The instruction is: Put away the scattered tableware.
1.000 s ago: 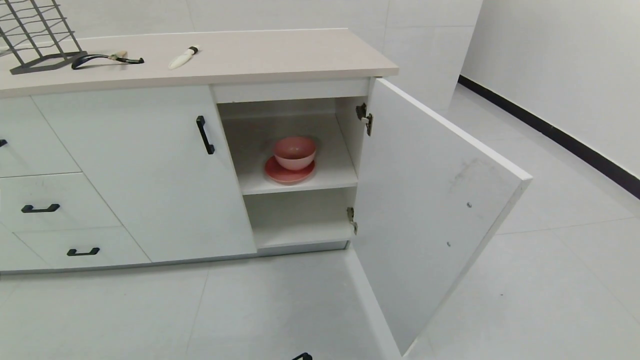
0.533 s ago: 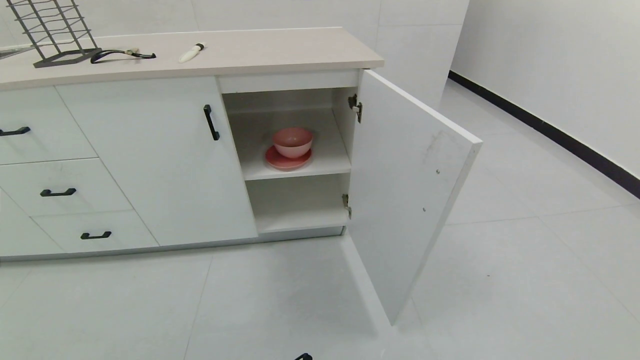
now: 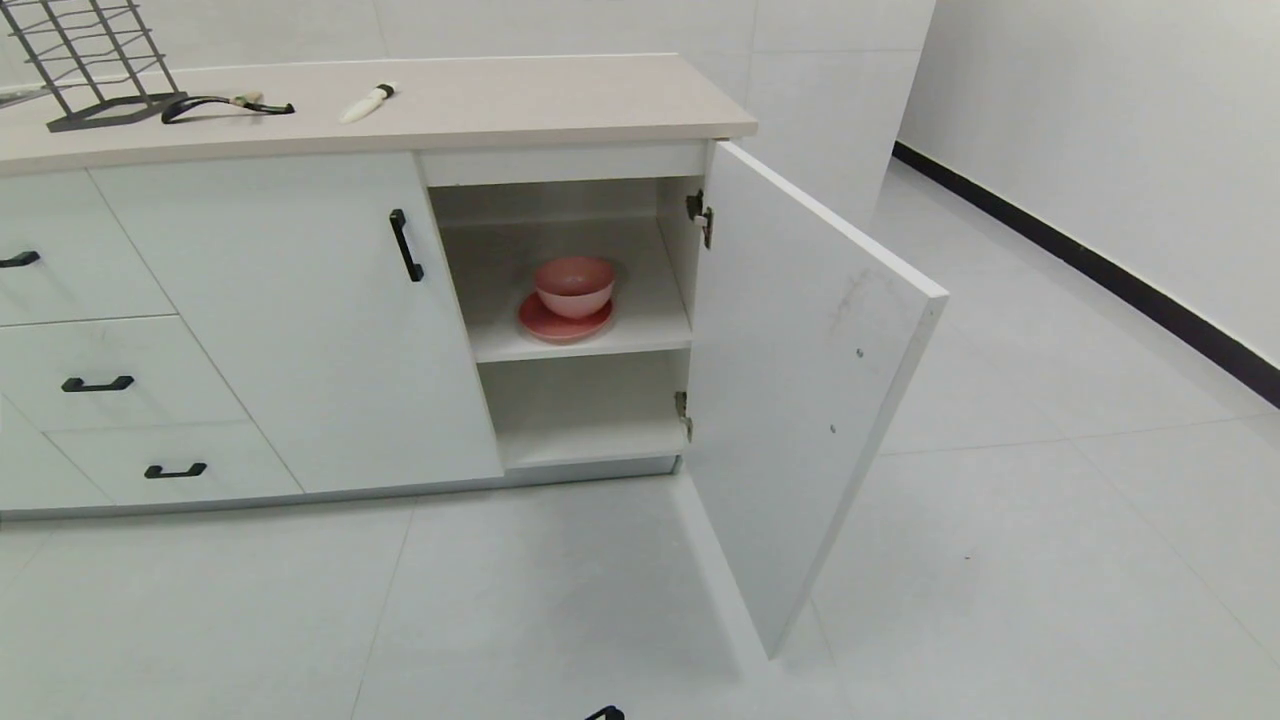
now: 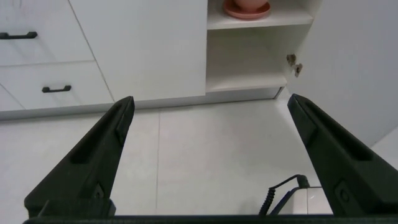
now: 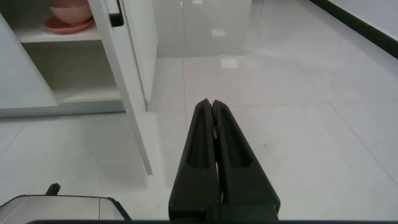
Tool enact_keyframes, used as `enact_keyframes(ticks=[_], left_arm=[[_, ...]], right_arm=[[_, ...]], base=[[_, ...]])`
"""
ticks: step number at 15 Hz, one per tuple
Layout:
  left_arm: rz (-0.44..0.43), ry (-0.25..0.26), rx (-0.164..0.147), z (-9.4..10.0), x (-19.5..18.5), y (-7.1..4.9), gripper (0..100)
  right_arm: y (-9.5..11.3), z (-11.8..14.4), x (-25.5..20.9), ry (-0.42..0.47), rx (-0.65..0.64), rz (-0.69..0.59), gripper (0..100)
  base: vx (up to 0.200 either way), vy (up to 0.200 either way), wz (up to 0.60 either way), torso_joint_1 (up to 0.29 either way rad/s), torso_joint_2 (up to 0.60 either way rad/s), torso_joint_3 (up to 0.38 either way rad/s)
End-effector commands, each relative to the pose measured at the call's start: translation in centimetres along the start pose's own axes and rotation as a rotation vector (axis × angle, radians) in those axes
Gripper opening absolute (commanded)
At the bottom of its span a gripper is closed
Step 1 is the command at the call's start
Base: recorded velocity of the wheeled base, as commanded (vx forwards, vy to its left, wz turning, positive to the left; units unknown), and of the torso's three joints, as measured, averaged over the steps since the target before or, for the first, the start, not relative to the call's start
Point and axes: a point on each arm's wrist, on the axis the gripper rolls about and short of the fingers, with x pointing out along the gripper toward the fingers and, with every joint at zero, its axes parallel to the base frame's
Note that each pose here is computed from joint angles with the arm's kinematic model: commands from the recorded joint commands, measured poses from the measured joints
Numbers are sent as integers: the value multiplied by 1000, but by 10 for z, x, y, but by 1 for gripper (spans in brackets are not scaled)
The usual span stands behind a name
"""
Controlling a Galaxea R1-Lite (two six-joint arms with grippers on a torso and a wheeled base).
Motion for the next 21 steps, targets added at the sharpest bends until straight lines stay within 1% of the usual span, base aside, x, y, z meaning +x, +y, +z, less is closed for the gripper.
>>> enact_keyframes(ticks=[1,2,3,4,5,6,7,8,9,11,12,13,15,16,18,21], left_arm=[[2,-1,0,0,0,0,100],[2,1,0,0,0,0,100],[2,1,0,0,0,0,100],[2,-1,0,0,0,0,100],[2,-1,-1,0,0,0,100],[2,1,0,0,0,0,100],[2,1,0,0,0,0,100],[2,1,0,0,0,0,100],[2,-1,-1,0,0,0,100],[2,-1,-1,0,0,0,100],[2,1,-1,0,0,0,100],[2,-1,-1,0,0,0,100],[3,-1,-1,0,0,0,100],[2,1,-1,0,0,0,100],[2,-1,-1,0,0,0,100],[3,-1,-3,0,0,0,100]], right_arm=[[0,8,0,-82,0,7,0],[1,21,0,-160,-19,44,0],[2,33,6,-140,-26,100,0],[2,55,18,-107,-28,174,0],[2,71,33,-94,-42,217,0],[3,79,44,-92,-55,241,0],[3,89,69,-91,-60,282,0],[5,93,88,-103,-65,329,0],[7,91,105,-97,-66,360,0],[10,82,128,-111,-74,419,0],[12,79,136,-126,-83,442,0],[14,80,153,-178,-96,450,0],[17,78,163,-172,-100,508,0],[19,84,171,-203,-119,533,0],[23,92,186,-230,-135,568,0],[27,91,214,-222,-156,605,0]], base=[[0,0,0,0,0,0],[0,0,0,0,0,0],[0,0,0,0,0,0],[0,0,0,0,0,0],[0,0,0,0,0,0],[0,0,0,0,0,0],[0,0,0,0,0,0],[0,0,0,0,0,0],[0,0,0,0,0,0],[0,0,0,0,0,0],[0,0,0,0,0,0],[0,0,0,0,0,0],[0,0,0,0,0,0],[0,0,0,0,0,0],[0,0,0,0,0,0],[0,0,0,0,0,0]])
